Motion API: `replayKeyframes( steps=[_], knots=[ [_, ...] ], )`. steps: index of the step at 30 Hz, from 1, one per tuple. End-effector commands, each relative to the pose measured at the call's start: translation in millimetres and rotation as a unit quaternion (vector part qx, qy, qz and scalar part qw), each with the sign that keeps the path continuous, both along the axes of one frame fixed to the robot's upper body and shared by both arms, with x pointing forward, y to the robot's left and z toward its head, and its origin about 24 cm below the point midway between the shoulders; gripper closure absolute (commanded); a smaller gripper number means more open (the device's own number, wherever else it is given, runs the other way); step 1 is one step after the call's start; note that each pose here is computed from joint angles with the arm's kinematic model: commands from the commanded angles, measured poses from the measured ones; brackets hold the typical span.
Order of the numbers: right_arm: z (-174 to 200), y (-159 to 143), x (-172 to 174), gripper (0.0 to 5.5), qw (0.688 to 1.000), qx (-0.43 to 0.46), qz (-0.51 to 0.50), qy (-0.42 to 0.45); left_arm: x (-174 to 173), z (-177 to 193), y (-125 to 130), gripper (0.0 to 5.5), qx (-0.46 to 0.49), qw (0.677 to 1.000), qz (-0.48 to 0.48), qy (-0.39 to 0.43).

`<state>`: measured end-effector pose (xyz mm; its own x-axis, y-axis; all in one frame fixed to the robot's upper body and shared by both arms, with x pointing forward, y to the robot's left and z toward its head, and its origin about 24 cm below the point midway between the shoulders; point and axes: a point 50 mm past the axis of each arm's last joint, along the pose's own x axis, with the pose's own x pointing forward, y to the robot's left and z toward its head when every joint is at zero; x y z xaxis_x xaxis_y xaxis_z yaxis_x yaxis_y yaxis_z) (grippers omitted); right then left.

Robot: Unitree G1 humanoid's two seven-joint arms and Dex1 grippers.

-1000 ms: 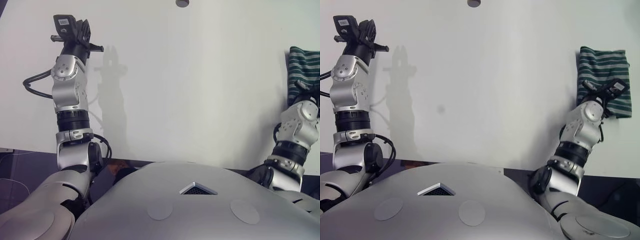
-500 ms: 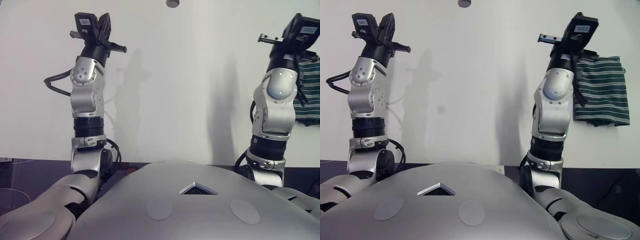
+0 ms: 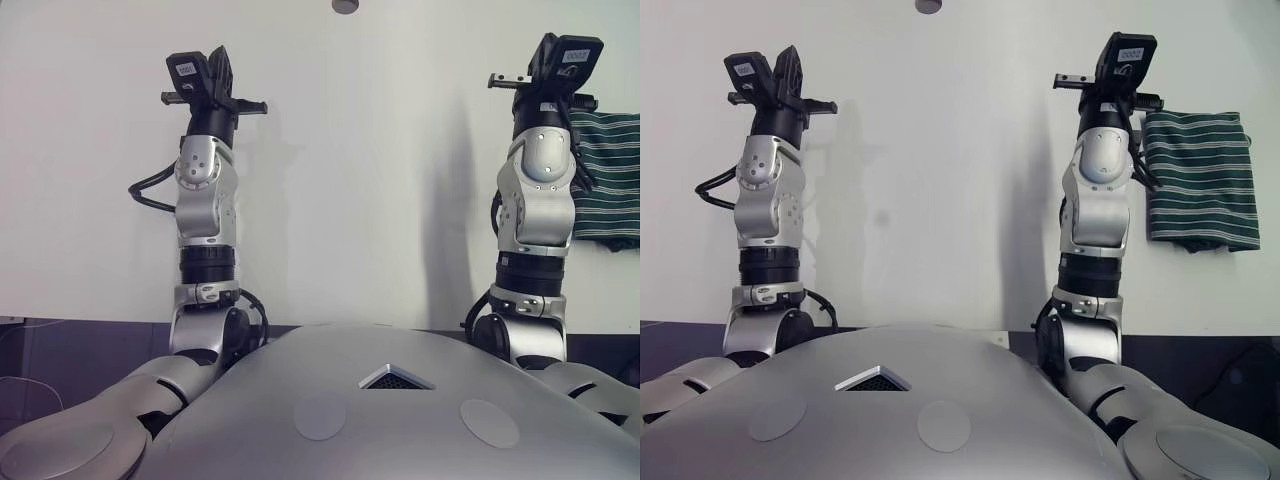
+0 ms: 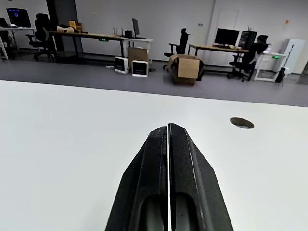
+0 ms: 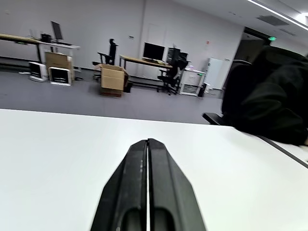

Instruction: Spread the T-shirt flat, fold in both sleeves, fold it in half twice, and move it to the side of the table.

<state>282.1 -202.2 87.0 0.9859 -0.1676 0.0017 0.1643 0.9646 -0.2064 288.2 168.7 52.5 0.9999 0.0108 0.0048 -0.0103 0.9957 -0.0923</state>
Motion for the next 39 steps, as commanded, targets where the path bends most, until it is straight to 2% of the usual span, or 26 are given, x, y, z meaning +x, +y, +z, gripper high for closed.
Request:
replayKeyframes(
  steps=[1, 6, 11, 20, 24, 30, 39],
  knots=[
    [-0.2, -4.3, 3.8, 5.5, 0.999, -0.009, 0.026, 0.025, 0.7, -5.4, -1.6, 5.45, -0.006, 1.0, 0.028, -0.004],
    [-2.4, -4.5, 3.2, 5.5, 0.999, -0.012, 0.033, 0.039, -6.3, -13.4, -10.0, 5.45, -0.015, 0.999, 0.031, -0.002],
    [-3.7, 1.2, 0.2, 5.5, 0.998, -0.014, 0.044, 0.045, -7.9, -16.3, -7.4, 5.45, -0.003, 1.0, 0.03, -0.001],
    [-17.8, 11.9, -7.9, 5.5, 0.999, 0.028, -0.007, 0.04, 9.1, -8.1, -14.8, 5.45, 0.01, 1.0, -0.025, 0.006],
    [-23.0, 16.4, -10.7, 5.5, 0.998, 0.038, -0.027, 0.037, 11.7, -8.1, -10.6, 5.45, 0.012, 0.999, -0.036, 0.017],
    [-32.7, 12.7, -23.3, 5.5, 0.995, 0.058, -0.078, 0.034, 20.0, 0.9, 9.4, 5.45, 0.038, 0.998, -0.045, 0.029],
    [-39.8, 13.2, -23.7, 5.5, 0.994, 0.062, -0.086, 0.033, 24.3, 4.1, 4.6, 5.45, 0.037, 0.997, -0.059, 0.032]
  ],
)
